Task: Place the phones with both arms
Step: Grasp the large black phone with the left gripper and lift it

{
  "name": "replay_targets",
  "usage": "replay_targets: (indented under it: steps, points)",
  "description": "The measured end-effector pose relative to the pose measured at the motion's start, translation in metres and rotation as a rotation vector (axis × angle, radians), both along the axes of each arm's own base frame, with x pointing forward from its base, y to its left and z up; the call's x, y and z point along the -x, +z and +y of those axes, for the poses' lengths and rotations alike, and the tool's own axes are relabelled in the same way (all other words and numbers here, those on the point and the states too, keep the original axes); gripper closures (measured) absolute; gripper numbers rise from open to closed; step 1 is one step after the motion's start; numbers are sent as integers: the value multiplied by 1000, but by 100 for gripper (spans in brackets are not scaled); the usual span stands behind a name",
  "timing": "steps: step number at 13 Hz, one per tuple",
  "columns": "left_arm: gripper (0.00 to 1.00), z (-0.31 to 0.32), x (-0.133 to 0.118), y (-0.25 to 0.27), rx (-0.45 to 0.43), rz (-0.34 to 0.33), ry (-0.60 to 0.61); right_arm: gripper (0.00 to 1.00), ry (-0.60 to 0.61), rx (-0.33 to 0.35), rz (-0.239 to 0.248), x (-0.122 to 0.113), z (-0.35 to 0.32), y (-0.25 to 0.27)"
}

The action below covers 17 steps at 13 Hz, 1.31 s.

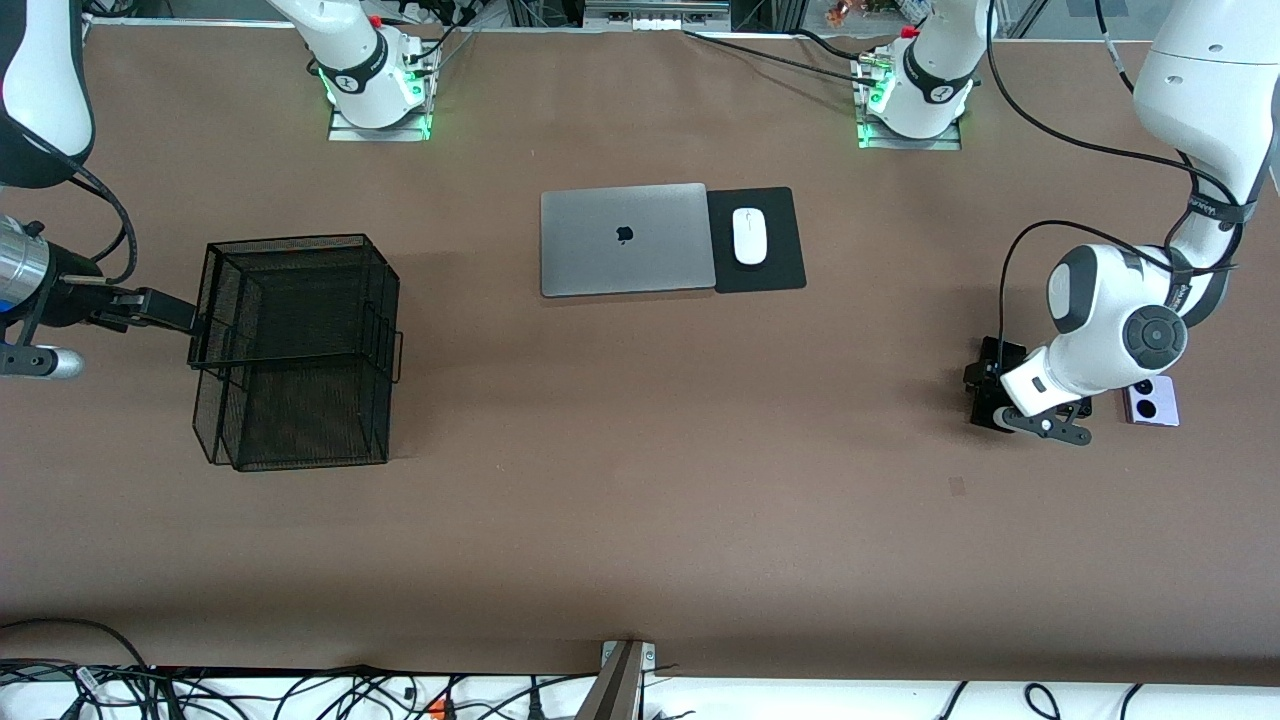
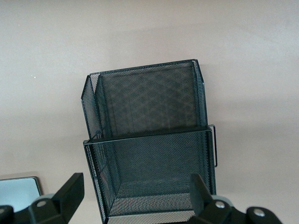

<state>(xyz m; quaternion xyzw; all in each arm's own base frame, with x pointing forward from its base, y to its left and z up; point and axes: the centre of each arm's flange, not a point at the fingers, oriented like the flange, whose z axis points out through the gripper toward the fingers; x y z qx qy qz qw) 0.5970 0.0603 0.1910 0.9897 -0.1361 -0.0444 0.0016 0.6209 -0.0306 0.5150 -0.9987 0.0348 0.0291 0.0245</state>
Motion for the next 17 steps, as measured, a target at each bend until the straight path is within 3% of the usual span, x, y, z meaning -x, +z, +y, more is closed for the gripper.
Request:
replay_targets:
  steps: [7,17]
  points:
    - [0,4,7,-21,-14,-4,-31,0,1,-1,34,4,0,-3]
    - [0,22,11,-32,-31,-12,-38,0,3,20,33,4,-3,-3]
